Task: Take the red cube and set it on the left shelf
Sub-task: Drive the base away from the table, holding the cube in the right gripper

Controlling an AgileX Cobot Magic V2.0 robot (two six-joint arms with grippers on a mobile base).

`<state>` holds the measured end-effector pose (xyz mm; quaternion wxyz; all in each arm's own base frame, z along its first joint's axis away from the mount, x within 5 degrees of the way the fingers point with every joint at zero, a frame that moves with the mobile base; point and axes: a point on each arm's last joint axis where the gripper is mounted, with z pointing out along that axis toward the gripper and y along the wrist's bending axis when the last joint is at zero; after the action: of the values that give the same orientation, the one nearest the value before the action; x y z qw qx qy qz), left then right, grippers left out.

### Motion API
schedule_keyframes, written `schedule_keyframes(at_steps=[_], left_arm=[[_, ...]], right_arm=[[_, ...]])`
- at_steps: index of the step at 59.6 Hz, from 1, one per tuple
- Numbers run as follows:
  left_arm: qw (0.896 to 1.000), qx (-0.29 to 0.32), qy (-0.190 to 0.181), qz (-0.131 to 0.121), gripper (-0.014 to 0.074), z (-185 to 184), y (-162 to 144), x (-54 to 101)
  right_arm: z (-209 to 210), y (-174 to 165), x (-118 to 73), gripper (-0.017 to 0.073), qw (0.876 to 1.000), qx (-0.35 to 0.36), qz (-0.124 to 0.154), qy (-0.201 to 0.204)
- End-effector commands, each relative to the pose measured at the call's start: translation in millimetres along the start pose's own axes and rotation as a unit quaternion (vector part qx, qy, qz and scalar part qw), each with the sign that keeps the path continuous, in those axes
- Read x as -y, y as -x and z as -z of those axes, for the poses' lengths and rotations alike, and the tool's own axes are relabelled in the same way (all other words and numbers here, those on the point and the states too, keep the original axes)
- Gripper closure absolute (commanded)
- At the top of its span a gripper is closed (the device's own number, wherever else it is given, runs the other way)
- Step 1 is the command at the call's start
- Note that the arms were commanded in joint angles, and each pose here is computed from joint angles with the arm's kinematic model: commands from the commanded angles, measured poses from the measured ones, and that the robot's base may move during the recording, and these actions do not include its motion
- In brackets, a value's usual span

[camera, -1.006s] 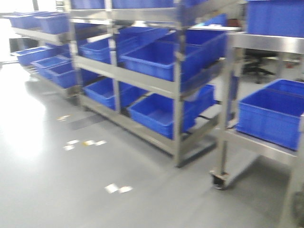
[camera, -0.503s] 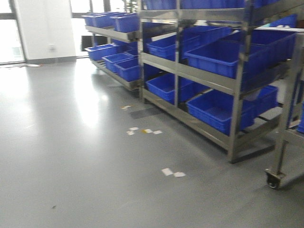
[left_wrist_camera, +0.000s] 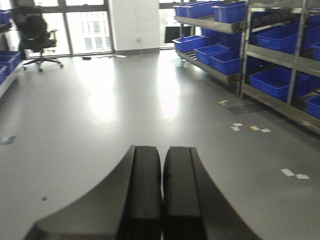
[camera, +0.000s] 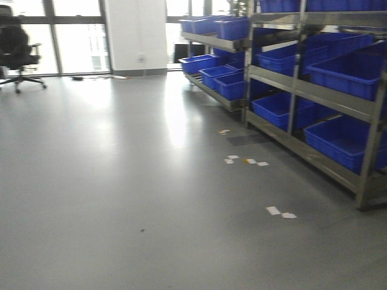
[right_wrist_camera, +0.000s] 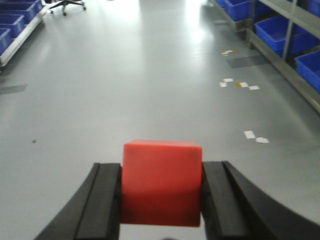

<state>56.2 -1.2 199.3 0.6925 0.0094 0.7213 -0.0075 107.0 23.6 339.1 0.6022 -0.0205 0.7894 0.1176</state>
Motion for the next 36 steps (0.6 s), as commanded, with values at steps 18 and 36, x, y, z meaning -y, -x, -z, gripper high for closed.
schedule_keyframes(at_steps=[18, 36], left_arm=[[0.999, 0.039, 0.0, 0.002, 0.0492, 0.1, 0.4, 0.1], [0.999, 0.039, 0.0, 0.002, 0.0492, 0.1, 0.4, 0.1]], right_arm=[[2.5, 15.8, -2.4, 0.0504, 0.999, 0.052, 0.003, 0.007], [2.5, 15.8, -2.4, 0.0504, 0.999, 0.052, 0.003, 0.007]])
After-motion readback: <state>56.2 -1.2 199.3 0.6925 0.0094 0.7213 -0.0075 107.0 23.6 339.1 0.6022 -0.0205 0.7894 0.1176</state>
